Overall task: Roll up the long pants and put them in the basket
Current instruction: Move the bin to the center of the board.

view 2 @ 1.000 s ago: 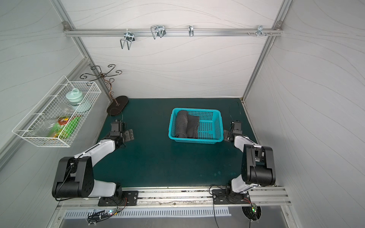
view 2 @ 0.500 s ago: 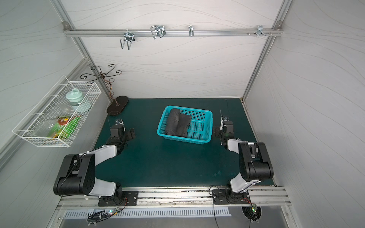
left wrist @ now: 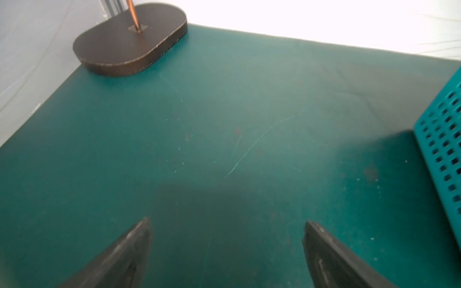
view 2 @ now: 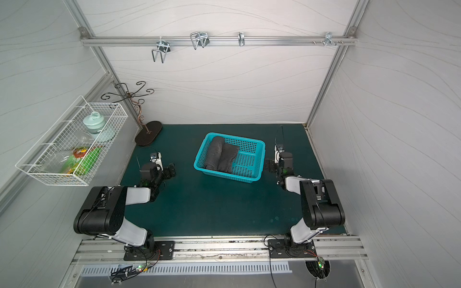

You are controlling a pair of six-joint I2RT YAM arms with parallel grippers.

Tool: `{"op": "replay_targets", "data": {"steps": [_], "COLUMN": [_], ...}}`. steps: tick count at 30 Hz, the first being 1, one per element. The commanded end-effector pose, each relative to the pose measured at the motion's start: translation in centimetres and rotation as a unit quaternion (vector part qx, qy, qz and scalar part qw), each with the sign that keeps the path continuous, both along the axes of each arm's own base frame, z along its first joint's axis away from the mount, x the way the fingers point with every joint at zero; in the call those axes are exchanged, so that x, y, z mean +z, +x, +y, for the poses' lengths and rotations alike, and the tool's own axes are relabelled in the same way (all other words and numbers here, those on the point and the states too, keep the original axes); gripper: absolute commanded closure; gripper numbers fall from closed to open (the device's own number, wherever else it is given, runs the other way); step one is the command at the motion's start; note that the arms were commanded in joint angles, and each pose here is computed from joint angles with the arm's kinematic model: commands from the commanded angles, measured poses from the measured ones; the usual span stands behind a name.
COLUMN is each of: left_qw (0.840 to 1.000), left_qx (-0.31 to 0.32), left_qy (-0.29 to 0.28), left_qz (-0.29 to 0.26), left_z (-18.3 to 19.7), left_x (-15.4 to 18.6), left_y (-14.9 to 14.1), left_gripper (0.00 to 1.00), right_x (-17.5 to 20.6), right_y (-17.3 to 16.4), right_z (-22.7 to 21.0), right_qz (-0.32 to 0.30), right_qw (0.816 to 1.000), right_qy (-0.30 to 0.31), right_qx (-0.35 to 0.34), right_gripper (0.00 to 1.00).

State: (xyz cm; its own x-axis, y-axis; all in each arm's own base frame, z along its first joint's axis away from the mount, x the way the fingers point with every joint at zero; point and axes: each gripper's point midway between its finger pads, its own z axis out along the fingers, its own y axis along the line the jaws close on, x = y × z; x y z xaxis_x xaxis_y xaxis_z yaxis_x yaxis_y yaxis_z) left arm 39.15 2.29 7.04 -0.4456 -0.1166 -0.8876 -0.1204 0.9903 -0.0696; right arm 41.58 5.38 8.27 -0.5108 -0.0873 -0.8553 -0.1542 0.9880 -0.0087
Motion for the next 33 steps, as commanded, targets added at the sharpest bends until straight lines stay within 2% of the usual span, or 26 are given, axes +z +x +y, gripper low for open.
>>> {"op": "replay_targets", "data": {"steps": [1,4,18,20,22,23,24,25,26,27,28,30,33], "left_qw": [0.999,0.999,0.999,0.999,0.999,0.999,0.999,0.999,0.999,0.999,0.999,0.999,0.999], "left_qx": [-0.012,-0.012,-0.011,-0.012,-0.012,-0.012,-0.012,-0.012,-0.012,-0.012,-0.012,-0.012,-0.011], "left_qy": [0.005,0.005,0.005,0.005,0.005,0.005,0.005,0.005,0.005,0.005,0.006,0.006,0.009], "left_qz": [-0.043,-0.042,-0.043,-0.043,-0.043,-0.044,-0.043,-0.043,-0.043,-0.043,-0.043,-0.043,-0.044], "left_z": [-0.1,-0.1,-0.1,-0.1,-0.1,-0.1,-0.1,-0.1,-0.1,-0.1,-0.1,-0.2,-0.2], "left_x": [1.9,1.9,1.9,1.9,1.9,2.0,2.0,1.9,2.0,2.0,1.9,2.0,2.0], "left_y": [1.1,1.1,1.1,1.1,1.1,1.1,1.1,1.1,1.1,1.0,1.1,1.1,1.0], "left_gripper": [0.01,0.01,0.01,0.01,0.01,0.01,0.01,0.01,0.01,0.01,0.01,0.01,0.01], "right_x": [0.2,0.6,0.5,-0.2,-1.8,-3.7,-6.8,-9.9,-11.8,-12.5,-12.9,-12.5,-12.2], "right_y": [-0.3,-0.5,-0.3,0.6,2.0,2.2,2.1,2.1,2.3,3.2,3.3,3.5,3.5], "right_z": [0.9,1.1,0.9,1.1,1.5,1.6,1.4,1.5,1.8,1.6,2.0,2.1,2.2], "right_qz": [-0.005,-0.007,0.002,0.040,0.117,0.204,0.302,0.365,0.435,0.457,0.458,0.441,0.429], "right_qw": [0.998,0.992,0.994,0.993,0.985,0.971,0.945,0.923,0.893,0.886,0.888,0.897,0.902], "right_qy": [0.040,0.092,0.080,0.084,0.096,0.113,0.125,0.121,0.115,0.075,0.041,-0.025,-0.041], "right_qx": [0.049,0.089,0.076,0.078,0.079,0.057,0.022,0.012,0.013,-0.005,-0.003,-0.013,-0.016], "right_gripper": [0.01,0.01,0.01,0.01,0.01,0.01,0.01,0.01,0.06,0.15,0.18,0.02,0.01]}}
